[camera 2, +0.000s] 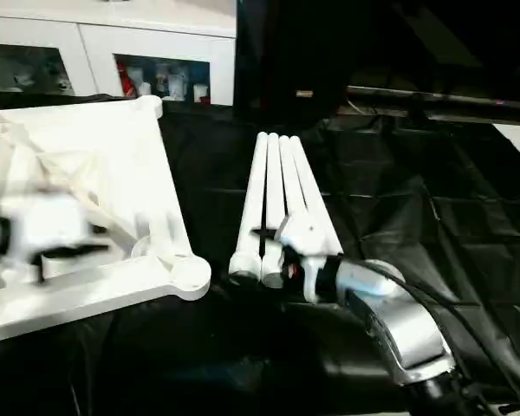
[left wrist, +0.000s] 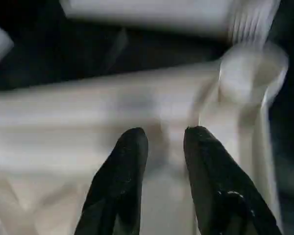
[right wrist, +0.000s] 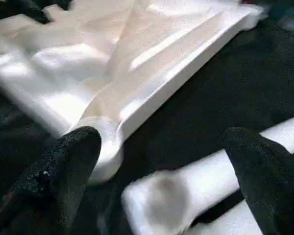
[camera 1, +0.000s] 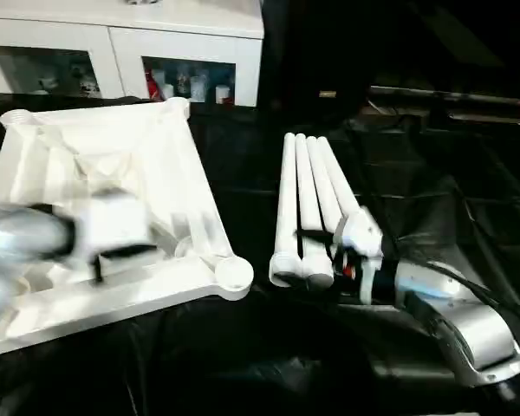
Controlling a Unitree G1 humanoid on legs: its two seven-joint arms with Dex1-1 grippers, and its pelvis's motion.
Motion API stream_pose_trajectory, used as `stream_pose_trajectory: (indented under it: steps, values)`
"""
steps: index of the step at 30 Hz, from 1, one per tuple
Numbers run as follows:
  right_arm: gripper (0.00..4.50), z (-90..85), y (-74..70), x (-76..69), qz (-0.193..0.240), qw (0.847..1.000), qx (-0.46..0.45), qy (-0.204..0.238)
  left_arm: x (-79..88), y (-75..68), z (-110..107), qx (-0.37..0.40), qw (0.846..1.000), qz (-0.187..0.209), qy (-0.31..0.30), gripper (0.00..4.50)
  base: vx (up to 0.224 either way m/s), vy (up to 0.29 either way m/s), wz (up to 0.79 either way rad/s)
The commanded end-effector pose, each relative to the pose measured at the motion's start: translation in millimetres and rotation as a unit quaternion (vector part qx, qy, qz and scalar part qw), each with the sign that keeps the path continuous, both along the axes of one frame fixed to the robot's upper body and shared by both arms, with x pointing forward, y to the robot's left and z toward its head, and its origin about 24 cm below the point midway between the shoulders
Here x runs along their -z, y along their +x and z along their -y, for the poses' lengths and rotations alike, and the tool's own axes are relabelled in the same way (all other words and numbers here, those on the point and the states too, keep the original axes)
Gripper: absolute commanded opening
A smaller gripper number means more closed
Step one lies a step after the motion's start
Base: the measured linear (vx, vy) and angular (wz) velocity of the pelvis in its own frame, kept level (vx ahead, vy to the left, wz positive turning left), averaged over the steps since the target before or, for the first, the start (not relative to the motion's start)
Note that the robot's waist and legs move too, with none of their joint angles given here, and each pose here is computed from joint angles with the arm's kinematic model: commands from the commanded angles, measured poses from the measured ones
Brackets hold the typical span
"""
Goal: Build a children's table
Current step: Move table base, then pick table leg
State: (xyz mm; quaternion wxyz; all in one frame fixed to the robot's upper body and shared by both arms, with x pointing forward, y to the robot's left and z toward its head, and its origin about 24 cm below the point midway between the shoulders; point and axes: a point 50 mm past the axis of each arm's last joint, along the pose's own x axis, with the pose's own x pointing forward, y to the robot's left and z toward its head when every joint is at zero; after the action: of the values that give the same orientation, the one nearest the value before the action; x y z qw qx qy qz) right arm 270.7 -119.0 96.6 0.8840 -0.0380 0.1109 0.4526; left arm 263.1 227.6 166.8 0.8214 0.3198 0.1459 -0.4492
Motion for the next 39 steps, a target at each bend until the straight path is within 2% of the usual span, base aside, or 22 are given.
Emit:
stream_pose_trajectory:
  steps: [1,3,4,5,8,9,12,13,14,15,18,22,26,31,32,36,39]
  values:
    - [4.50,-0.6,4.7,-10.5,-0.003,1.000,0.020,0.010,-3.3,-0.8,12,0.014,0.999,0.010,-0.029,1.73,0.000,0.000,0.00]
    - [4.50,-5.5,18.3,-12.4,-0.061,0.994,0.063,0.065,4.3,-2.6,27,0.023,0.997,0.004,-0.071,1.89,0.000,0.000,0.00]
    - [4.50,-8.4,28.3,-12.7,-0.078,0.989,0.098,0.081,11.6,-4.5,37,0.032,0.995,-0.010,-0.096,2.00,0.000,0.000,0.00]
    - [4.50,-9.4,30.1,-12.4,-0.079,0.988,0.104,0.079,14.0,-5.0,39,0.034,0.994,-0.014,-0.101,2.12,0.000,0.000,0.00]
    - [4.50,-12.4,32.5,-9.0,-0.089,0.988,0.112,0.063,20.4,-4.7,44,0.031,0.992,-0.024,-0.117,2.31,0.000,0.000,0.00]
    - [4.50,-12.7,32.9,-8.3,-0.093,0.987,0.115,0.061,21.1,-4.3,45,0.029,0.992,-0.025,-0.119,2.52,0.000,0.000,0.00]
    - [4.50,-16.5,38.3,0.5,-0.149,0.977,0.154,0.024,24.1,-0.6,49,0.018,0.990,-0.037,-0.134,2.66,0.000,0.000,0.00]
    - [4.50,-18.9,40.3,2.8,-0.160,0.974,0.158,0.017,22.7,-0.3,48,0.017,0.990,-0.040,-0.133,2.66,0.000,0.000,0.00]
    - [4.50,-20.4,41.6,3.7,-0.169,0.972,0.161,0.015,21.7,-0.8,47,0.015,0.990,-0.042,-0.134,2.94,0.000,0.000,0.00]
    - [4.50,-22.7,43.1,5.1,-0.176,0.971,0.163,0.009,20.7,-1.8,46,0.013,0.990,-0.045,-0.134,3.03,0.000,0.000,0.00]
    - [4.50,-32.9,52.0,9.6,-0.200,0.964,0.176,-0.009,21.0,-7.8,40,0.017,0.991,-0.065,-0.116,3.14,0.000,0.000,0.00]
    - [4.50,-40.6,58.9,11.1,-0.221,0.957,0.188,-0.005,21.3,-11.6,39,0.027,0.991,-0.081,-0.107,3.49,0.000,0.000,0.00]
    - [4.50,-44.8,65.7,17.9,-0.237,0.946,0.216,-0.048,23.5,-11.9,39,0.030,0.990,-0.099,-0.094,3.85,0.000,0.000,0.00]
    - [4.50,-48.4,68.5,21.8,-0.258,0.938,0.223,-0.063,24.5,-10.1,36,0.024,0.991,-0.103,-0.087,4.15,0.000,0.000,0.00]
    - [4.50,-49.1,70.0,23.4,-0.261,0.935,0.227,-0.076,24.2,-9.7,35,0.023,0.991,-0.104,-0.086,4.35,0.000,0.000,0.00]
    - [4.50,-50.5,74.4,24.5,-0.264,0.932,0.234,-0.084,25.2,-9.6,34,0.024,0.990,-0.110,-0.080,4.47,0.000,0.000,0.00]
    - [4.50,-54.1,74.4,29.0,-0.281,0.927,0.230,-0.091,24.5,-11.6,36,0.030,0.989,-0.117,-0.084,4.47,0.000,0.000,0.00]
